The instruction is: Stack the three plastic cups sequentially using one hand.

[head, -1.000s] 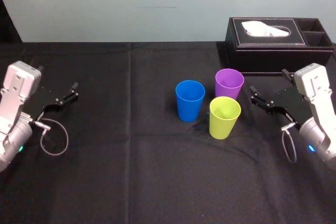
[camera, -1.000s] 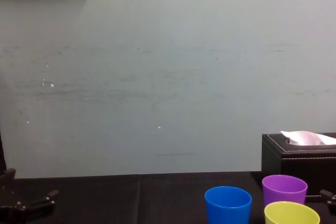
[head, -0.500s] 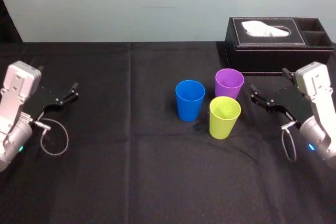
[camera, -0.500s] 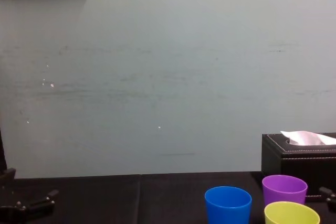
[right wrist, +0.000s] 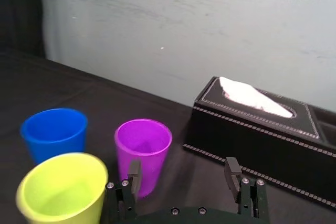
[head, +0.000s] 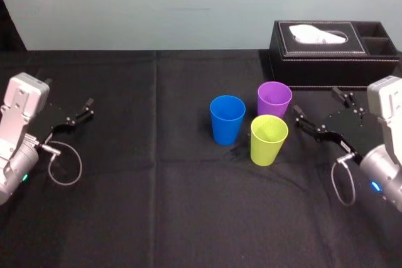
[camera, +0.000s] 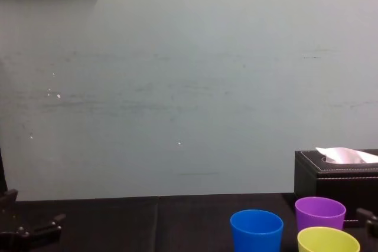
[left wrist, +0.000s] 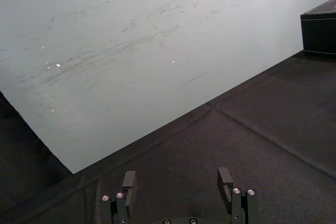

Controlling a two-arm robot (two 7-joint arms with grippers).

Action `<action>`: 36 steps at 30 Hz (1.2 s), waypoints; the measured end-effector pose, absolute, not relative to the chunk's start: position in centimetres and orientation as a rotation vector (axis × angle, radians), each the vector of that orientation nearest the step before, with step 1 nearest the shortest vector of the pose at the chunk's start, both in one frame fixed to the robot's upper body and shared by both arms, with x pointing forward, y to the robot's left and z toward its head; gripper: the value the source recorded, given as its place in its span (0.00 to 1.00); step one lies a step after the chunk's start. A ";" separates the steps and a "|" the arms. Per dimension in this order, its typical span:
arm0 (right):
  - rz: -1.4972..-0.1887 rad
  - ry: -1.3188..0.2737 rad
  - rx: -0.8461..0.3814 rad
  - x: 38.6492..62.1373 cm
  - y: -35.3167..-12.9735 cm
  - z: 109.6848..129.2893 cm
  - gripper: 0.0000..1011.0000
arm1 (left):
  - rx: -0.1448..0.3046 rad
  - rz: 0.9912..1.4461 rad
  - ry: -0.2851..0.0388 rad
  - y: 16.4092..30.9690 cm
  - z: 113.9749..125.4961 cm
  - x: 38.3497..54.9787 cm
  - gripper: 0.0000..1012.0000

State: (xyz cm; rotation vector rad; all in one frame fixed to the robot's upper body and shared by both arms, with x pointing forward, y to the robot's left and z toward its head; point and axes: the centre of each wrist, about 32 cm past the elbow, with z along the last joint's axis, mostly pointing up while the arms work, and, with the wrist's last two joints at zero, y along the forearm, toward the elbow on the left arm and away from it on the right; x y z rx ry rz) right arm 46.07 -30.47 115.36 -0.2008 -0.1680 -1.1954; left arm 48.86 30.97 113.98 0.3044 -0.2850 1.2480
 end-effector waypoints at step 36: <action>-1.056 -0.011 -0.171 41.0 -28.5 112.4 0.99 | 0.304 1.248 -0.285 31.0 114.0 48.9 1.00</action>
